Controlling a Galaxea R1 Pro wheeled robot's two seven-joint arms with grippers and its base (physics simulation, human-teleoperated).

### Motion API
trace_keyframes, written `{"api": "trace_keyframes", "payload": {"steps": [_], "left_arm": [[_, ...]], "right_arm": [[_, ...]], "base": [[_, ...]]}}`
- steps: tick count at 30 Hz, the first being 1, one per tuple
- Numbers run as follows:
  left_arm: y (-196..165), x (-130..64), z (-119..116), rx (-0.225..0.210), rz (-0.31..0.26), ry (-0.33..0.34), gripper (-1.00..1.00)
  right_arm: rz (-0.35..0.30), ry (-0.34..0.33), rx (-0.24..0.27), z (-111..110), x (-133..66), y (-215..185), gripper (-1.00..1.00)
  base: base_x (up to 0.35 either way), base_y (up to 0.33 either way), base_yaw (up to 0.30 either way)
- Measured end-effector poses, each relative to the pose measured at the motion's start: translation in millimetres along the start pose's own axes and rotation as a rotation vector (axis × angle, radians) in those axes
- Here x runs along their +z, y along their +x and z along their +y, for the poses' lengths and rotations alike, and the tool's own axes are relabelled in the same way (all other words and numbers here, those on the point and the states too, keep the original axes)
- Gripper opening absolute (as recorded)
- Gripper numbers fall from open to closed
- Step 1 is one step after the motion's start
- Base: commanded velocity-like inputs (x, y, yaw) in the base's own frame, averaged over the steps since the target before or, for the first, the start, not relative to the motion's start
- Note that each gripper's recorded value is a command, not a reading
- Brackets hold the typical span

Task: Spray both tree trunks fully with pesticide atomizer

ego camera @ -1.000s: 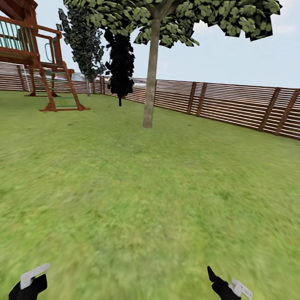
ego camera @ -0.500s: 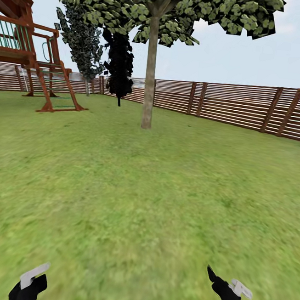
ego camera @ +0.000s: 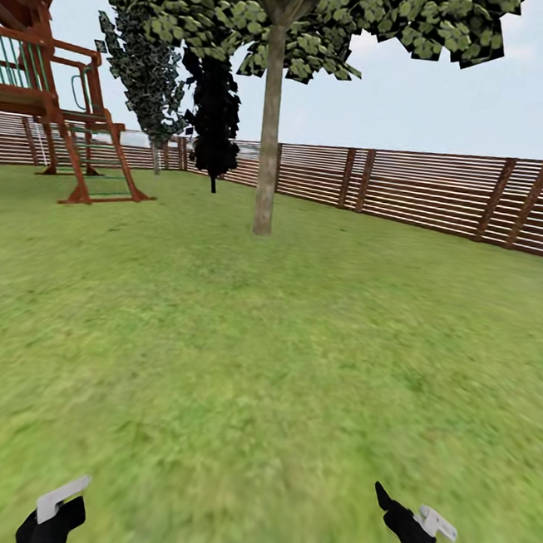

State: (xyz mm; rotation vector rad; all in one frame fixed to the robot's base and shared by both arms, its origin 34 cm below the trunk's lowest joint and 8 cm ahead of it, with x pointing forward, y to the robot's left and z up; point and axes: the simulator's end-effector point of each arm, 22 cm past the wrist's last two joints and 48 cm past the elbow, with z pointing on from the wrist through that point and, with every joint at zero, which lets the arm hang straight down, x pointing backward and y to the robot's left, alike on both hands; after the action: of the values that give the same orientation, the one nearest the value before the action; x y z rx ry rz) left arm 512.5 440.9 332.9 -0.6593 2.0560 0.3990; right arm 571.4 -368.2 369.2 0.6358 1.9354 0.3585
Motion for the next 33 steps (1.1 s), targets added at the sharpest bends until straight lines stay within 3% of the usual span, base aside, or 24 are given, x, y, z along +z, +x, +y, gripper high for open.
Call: {"api": "trace_keyframes", "payload": {"steps": [33], "left_arm": [[0.1, -0.1, 0.0, 0.000, 0.000, 0.000, -1.00]], "right_arm": [[0.000, -0.001, 0.000, 0.1, 0.0, 0.1, 1.00]], "base": [[0.326, -0.025, 0.000]]}}
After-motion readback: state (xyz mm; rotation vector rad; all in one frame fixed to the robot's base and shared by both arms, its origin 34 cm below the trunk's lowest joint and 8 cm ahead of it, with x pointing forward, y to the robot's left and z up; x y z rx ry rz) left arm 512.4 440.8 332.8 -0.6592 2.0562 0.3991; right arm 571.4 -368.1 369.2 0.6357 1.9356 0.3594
